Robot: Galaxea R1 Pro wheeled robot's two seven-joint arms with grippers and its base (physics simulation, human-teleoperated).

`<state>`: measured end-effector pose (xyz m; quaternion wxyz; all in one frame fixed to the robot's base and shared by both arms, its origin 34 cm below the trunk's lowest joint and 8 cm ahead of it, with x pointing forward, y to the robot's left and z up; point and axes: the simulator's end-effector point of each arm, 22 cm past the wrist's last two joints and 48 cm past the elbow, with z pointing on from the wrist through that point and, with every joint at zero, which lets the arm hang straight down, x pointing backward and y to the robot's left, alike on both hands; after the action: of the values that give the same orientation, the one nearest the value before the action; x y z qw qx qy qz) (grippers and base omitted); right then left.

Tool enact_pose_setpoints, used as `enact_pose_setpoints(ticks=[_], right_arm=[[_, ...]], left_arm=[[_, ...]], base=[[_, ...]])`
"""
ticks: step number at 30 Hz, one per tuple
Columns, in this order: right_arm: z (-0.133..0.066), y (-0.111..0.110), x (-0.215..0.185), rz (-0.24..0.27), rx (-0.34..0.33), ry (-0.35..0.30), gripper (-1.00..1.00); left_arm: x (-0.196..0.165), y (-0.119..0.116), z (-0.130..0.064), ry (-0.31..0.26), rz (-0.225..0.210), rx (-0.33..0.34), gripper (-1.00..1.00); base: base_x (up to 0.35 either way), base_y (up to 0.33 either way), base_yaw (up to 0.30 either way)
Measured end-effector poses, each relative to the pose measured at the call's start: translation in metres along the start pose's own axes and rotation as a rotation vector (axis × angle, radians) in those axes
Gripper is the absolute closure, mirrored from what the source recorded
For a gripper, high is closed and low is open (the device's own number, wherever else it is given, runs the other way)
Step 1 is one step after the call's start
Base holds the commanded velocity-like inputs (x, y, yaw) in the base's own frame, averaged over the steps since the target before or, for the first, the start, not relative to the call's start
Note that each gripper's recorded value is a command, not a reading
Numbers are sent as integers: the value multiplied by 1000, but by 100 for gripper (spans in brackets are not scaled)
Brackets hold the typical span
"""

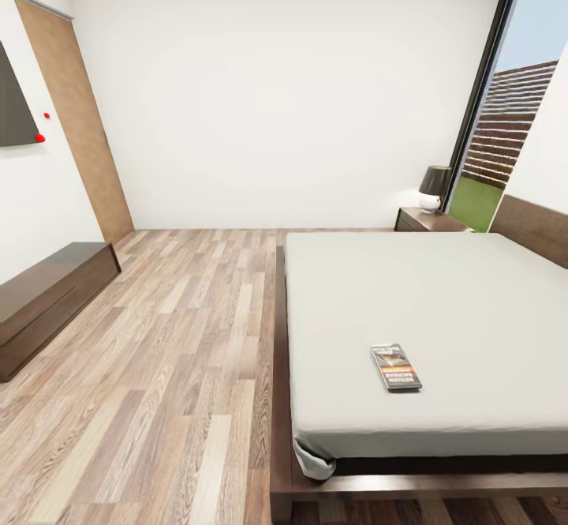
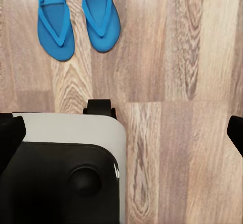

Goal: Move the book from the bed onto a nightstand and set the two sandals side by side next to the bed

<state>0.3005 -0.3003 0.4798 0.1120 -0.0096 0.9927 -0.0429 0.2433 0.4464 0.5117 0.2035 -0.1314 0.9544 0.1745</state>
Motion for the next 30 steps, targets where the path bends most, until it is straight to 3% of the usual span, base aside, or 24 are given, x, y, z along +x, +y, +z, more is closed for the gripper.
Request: enact_pose_setpoints(ticks=[13,24,30], right_arm=[[-20,9,-6,6,-15,-4,-100],[-36,24,-8,9,-37,-3,-100],[-45,30,-13,10,-48,-10,-100]], left_arm=[[-5,-18,-19,6,100,64,-100],[-6,-23,-35,20,119,84,-100],[-7,-31,-44,22,149,108,-100]], base=[[0,0,0],[0,0,0],[0,0,0]])
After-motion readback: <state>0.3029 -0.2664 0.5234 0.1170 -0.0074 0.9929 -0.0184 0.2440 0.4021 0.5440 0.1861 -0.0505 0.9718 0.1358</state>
